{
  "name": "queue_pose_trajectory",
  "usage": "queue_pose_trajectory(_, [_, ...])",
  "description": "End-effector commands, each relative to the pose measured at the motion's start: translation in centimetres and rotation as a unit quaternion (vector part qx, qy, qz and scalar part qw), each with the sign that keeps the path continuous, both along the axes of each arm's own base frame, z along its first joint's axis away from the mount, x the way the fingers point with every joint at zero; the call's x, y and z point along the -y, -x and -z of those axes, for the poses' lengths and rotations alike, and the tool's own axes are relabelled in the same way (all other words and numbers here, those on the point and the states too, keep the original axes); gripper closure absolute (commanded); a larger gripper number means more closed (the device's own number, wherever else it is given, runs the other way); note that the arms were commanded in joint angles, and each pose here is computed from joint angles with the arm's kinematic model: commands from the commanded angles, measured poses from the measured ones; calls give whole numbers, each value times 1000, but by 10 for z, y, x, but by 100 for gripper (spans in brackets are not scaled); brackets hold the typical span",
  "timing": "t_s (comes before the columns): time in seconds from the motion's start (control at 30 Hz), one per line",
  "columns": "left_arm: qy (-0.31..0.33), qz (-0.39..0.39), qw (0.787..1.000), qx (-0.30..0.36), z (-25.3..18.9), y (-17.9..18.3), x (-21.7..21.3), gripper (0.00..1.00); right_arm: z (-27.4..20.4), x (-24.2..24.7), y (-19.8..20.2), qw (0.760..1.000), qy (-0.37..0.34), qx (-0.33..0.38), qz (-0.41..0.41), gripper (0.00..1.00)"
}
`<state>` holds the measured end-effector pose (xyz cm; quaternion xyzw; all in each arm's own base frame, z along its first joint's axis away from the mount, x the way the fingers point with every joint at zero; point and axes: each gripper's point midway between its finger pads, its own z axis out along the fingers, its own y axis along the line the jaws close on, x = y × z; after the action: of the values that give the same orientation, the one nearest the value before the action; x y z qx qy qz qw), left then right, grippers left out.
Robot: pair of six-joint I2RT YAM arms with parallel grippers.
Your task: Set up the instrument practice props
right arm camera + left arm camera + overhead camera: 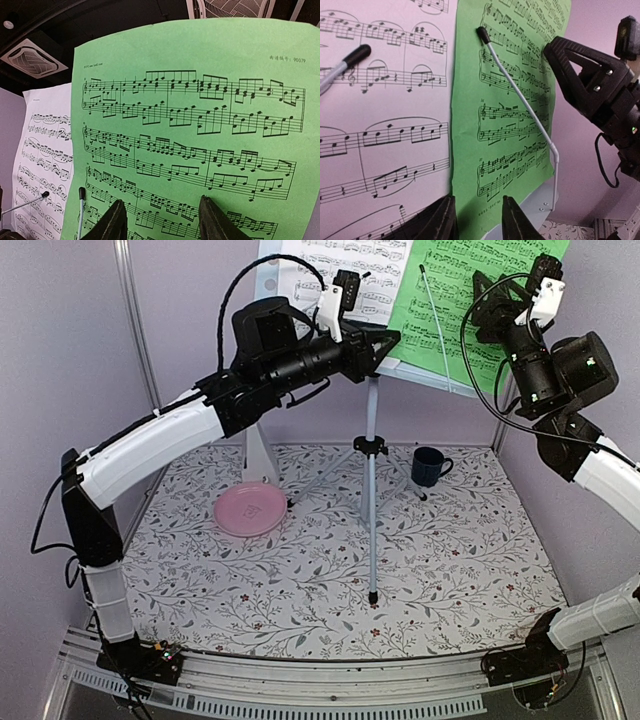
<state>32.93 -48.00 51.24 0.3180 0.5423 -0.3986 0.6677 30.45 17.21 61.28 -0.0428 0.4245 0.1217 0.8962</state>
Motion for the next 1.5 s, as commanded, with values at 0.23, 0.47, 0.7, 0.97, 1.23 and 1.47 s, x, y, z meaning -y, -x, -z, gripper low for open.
queue_pose_trajectory(0.23, [25, -8, 999, 35, -29, 22, -22, 66, -31, 41, 34, 998, -14, 39, 51, 49])
queue_pose_trajectory(0.47, [22, 27, 997, 61, -25, 48, 0, 59, -24, 55, 41, 997, -15, 22, 71, 48])
queue_pose_trajectory(0.7, [36, 52, 996, 70, -26, 59, 27, 57, -21, 75, 58, 996, -25, 23, 88, 51])
queue_pose_trajectory(0.97, [56, 37, 997, 48, -18, 45, 50, 53, -26, 72, 42, 994, -6, 31, 105, 51])
queue_pose_trajectory(1.23, [71, 36, 996, 46, -21, 38, 59, 52, -36, 76, 35, 993, 0, 46, 109, 57])
queue_pose_trajectory(1.47, [80, 42, 994, 55, -27, 40, 61, 52, -41, 74, 32, 993, 5, 56, 109, 57])
